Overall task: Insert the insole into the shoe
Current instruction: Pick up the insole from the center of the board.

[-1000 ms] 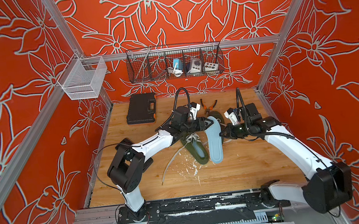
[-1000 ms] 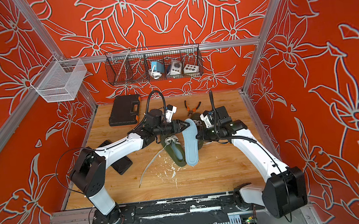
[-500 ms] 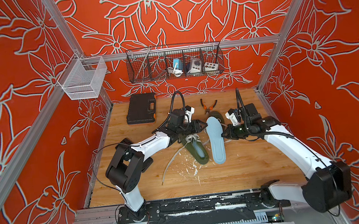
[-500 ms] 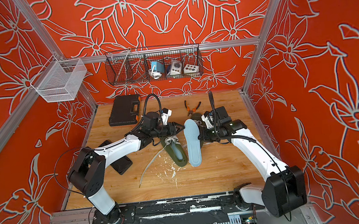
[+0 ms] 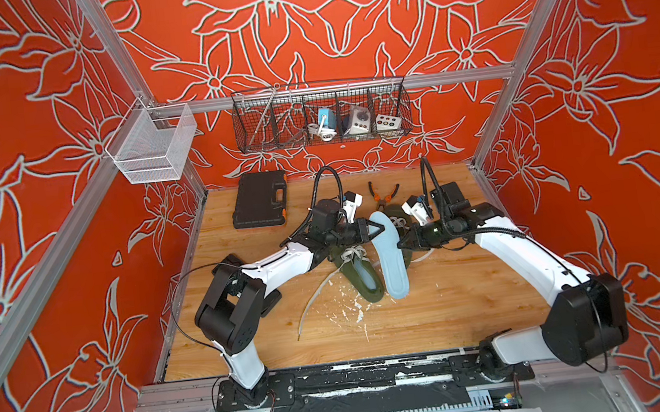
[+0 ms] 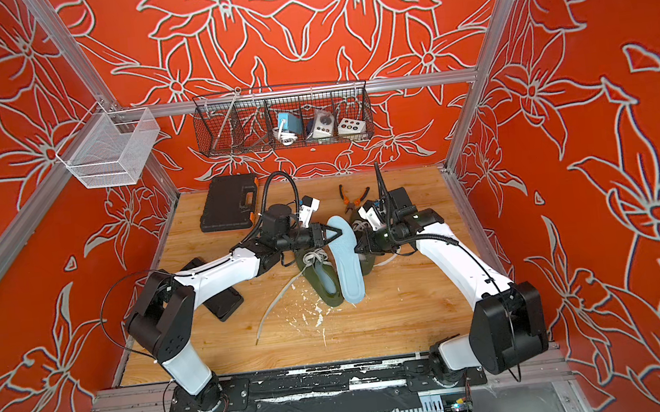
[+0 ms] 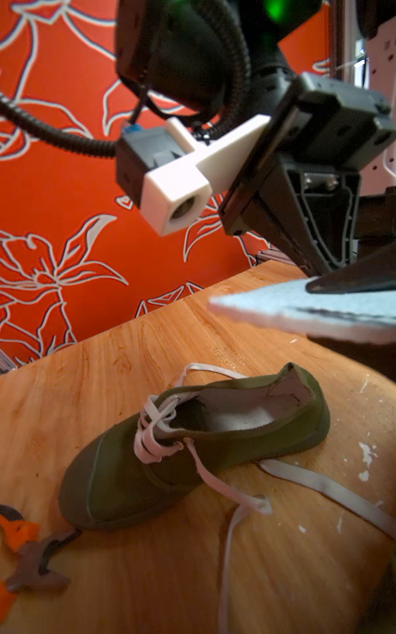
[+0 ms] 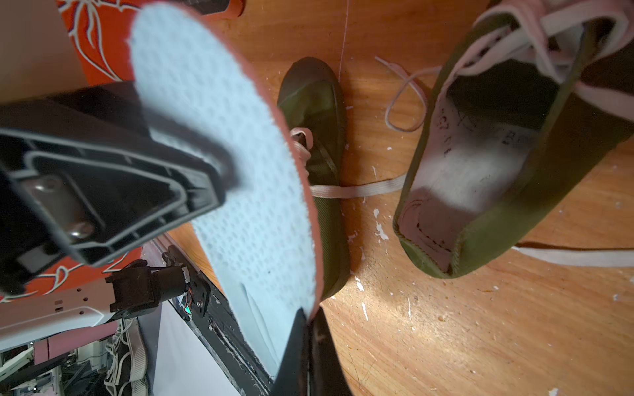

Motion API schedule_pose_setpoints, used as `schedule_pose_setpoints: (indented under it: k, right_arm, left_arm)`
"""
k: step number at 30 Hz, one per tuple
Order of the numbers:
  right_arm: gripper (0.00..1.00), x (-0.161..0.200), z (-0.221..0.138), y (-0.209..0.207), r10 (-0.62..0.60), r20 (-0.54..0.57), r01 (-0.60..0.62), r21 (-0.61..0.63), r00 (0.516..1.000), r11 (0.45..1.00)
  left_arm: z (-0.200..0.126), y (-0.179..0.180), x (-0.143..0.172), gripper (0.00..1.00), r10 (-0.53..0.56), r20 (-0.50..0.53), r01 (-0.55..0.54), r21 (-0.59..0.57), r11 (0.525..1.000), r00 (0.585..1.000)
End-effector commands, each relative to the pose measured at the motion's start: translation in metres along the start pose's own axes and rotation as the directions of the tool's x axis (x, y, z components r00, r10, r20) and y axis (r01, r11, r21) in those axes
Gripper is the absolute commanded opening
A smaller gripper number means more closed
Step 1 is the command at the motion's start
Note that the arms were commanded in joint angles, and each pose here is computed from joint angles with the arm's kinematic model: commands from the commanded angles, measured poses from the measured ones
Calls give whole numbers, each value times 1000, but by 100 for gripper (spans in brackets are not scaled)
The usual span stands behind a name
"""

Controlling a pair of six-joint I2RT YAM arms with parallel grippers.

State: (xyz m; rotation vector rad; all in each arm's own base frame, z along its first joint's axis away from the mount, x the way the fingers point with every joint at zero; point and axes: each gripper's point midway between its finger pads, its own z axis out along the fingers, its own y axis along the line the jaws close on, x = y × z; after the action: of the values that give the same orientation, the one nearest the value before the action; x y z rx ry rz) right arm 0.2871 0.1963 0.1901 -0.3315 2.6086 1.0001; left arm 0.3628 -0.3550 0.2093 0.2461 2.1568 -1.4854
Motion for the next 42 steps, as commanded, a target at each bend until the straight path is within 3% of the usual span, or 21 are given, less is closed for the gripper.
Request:
schedule_pose_setpoints:
  k: [1,2,4,11,15,19,42]
  right_arm:
    - [0,-7,-6,12,-104,15,104,-16,994,994]
    - [5,-8,-7,12,-122,20,122,-9,992,992]
    - [37,-10,-10,11,-159,47,159,6,986,987]
    - [98,-20,-24,19,-316,248,299,104,916,948]
    - [99,-20,-22,24,-398,332,364,163,855,917]
    - [99,-19,-15,21,-456,335,392,241,825,888]
    - [99,-11,37,11,-449,230,385,274,863,881]
  left_arm:
    - [1,-8,0,0,7,-3,-7,30,1000,1000]
    - [1,-9,-1,0,1,2,-1,28,1000,1000]
    - [0,-9,-5,0,-30,15,30,21,999,999]
    - [-1,-7,-16,0,-182,76,181,21,983,980]
    - [-4,-4,-20,0,-274,117,272,35,962,955]
    - [-7,-2,-21,0,-325,145,321,48,946,935]
    - [-7,1,-16,0,-371,137,364,72,928,918]
